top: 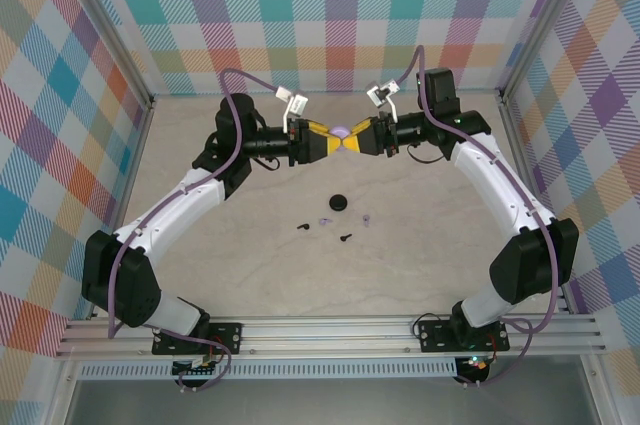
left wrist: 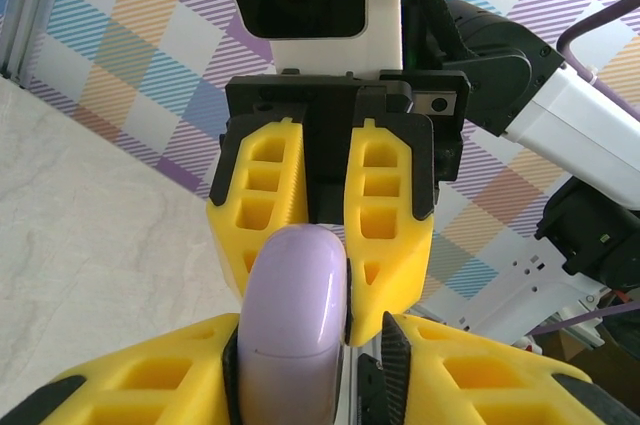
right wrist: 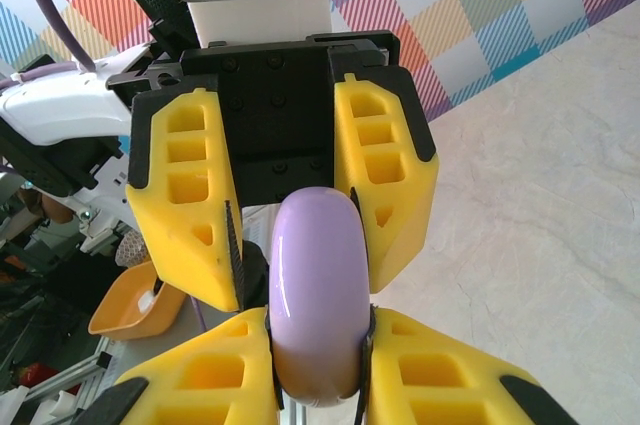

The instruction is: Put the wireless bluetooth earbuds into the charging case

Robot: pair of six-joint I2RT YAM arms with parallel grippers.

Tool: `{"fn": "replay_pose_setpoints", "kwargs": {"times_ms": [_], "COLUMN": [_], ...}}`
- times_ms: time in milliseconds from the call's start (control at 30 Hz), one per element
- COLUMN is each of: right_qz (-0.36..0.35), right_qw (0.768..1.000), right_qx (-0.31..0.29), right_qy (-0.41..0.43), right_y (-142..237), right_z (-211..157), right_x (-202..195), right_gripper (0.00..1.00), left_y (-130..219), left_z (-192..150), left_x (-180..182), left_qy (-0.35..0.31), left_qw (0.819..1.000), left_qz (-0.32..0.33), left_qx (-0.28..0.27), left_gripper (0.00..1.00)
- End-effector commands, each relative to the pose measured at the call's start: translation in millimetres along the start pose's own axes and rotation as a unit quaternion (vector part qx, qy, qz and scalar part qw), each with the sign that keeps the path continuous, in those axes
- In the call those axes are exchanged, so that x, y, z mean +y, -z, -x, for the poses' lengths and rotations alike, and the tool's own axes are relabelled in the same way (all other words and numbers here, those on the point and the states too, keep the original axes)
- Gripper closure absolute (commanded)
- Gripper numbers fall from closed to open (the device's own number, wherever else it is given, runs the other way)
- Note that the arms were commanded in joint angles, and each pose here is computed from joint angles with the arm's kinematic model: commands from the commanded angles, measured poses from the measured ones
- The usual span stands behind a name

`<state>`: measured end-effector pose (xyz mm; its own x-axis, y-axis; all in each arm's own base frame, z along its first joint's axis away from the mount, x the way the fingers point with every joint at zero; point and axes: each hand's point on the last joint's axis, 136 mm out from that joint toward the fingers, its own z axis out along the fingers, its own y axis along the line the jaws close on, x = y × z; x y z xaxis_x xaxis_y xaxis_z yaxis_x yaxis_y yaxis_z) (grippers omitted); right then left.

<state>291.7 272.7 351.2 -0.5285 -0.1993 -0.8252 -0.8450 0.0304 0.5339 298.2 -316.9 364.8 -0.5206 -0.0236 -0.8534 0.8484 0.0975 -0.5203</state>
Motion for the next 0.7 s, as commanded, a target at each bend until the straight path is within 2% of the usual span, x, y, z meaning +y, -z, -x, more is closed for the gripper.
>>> {"fn": "replay_pose_setpoints", "kwargs": {"times_ms": [0,367,533,667], "right_qz": [0.015,0.003,0.006,0.005], "right_qw": [0.999,0.999,0.999,0.999], "right_qx": [-0.008,-0.014,-0.014,-0.015], "right_qy": [0.038,0.033,0.035,0.037], "right_y": [2.4,3.1,2.9,2.7], "right_z": [11.6,16.1,16.1,16.7], "right_x": [17.6,15.8,17.6,18.4], "right_gripper": [0.80,0.80,0.80,0.80], "left_y": [-3.3,-5.3,-5.9,-6.1], "left_z": [11.7,10.9,10.4,11.1], "left_x": [-17.8,-10.3,-10.7,-10.3], "left_qy": [-0.025,-0.018,-0.016,-0.016], "left_qw": [0.999,1.000,1.000,1.000], "left_qz": [-0.025,-0.013,-0.015,-0.013], "left_qx": [-0.005,-0.006,-0.005,-0.006], "left_gripper": [0.57,0.57,0.63,0.64]}}
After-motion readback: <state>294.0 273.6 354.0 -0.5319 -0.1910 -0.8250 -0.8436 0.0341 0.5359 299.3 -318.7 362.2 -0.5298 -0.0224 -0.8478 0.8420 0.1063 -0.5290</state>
